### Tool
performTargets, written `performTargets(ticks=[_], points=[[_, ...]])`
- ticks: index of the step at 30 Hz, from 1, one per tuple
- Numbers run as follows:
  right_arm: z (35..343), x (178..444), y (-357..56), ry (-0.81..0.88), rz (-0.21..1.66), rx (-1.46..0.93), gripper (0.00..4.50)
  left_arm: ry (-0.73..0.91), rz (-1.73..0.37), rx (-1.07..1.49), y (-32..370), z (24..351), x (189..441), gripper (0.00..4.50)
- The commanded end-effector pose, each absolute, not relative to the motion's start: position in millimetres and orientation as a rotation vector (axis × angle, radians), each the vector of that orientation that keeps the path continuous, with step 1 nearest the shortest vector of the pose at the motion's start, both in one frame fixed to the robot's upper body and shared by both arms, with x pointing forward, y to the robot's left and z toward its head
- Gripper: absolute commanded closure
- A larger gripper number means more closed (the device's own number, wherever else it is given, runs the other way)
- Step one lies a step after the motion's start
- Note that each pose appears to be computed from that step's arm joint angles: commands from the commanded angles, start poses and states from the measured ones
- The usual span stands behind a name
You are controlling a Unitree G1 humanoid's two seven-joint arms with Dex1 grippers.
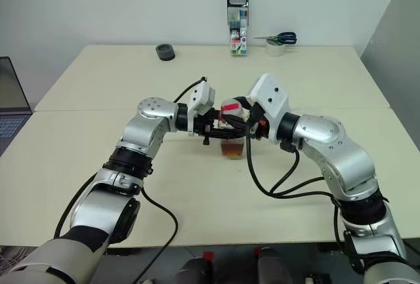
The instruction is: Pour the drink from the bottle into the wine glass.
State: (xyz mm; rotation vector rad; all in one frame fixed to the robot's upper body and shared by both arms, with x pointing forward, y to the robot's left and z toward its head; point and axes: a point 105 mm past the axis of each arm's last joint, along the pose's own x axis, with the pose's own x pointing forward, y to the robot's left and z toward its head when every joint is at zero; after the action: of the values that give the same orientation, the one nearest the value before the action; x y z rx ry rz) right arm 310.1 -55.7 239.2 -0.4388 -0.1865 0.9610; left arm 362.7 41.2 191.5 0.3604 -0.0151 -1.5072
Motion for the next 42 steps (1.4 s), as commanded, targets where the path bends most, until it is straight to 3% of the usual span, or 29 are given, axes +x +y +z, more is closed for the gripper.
performTargets(ticks=[1, 9, 11, 15, 19, 23, 26, 36, 42], points=[[258, 307, -64, -0.318, 0.878, -0.540, 2.77, -0.072, -1.509, 0.363, 44, 203, 359, 2.77], [252, 298, -131, -0.204, 0.684, -0.272, 2.78, -0.062, -1.470, 0.347, 52, 200, 360, 2.77], [235, 292, -154, -0.138, 0.603, -0.246, 2.78, -0.060, -1.453, 0.339, 55, 199, 361, 2.77], [172, 289, -194, 0.076, 0.388, -0.268, 2.78, -0.057, -1.428, 0.327, 60, 199, 362, 2.77], [145, 291, -215, 0.130, 0.205, -0.236, 1.41, -0.059, -1.395, 0.318, 64, 201, 365, 2.77], [146, 294, -219, 0.106, 0.141, -0.306, 0.01, -0.066, -1.344, 0.308, 71, 203, 370, 2.77], [158, 297, -227, 0.045, 0.109, -0.560, 0.00, -0.069, -1.304, 0.303, 78, 205, 374, 2.77], [139, 298, -210, 0.163, 0.247, -0.293, 0.00, -0.092, -1.087, 0.293, 115, 214, 392, 2.77], [135, 305, -218, 0.195, 0.199, -0.401, 0.00, -0.098, -0.998, 0.289, 133, 217, 398, 2.77]])
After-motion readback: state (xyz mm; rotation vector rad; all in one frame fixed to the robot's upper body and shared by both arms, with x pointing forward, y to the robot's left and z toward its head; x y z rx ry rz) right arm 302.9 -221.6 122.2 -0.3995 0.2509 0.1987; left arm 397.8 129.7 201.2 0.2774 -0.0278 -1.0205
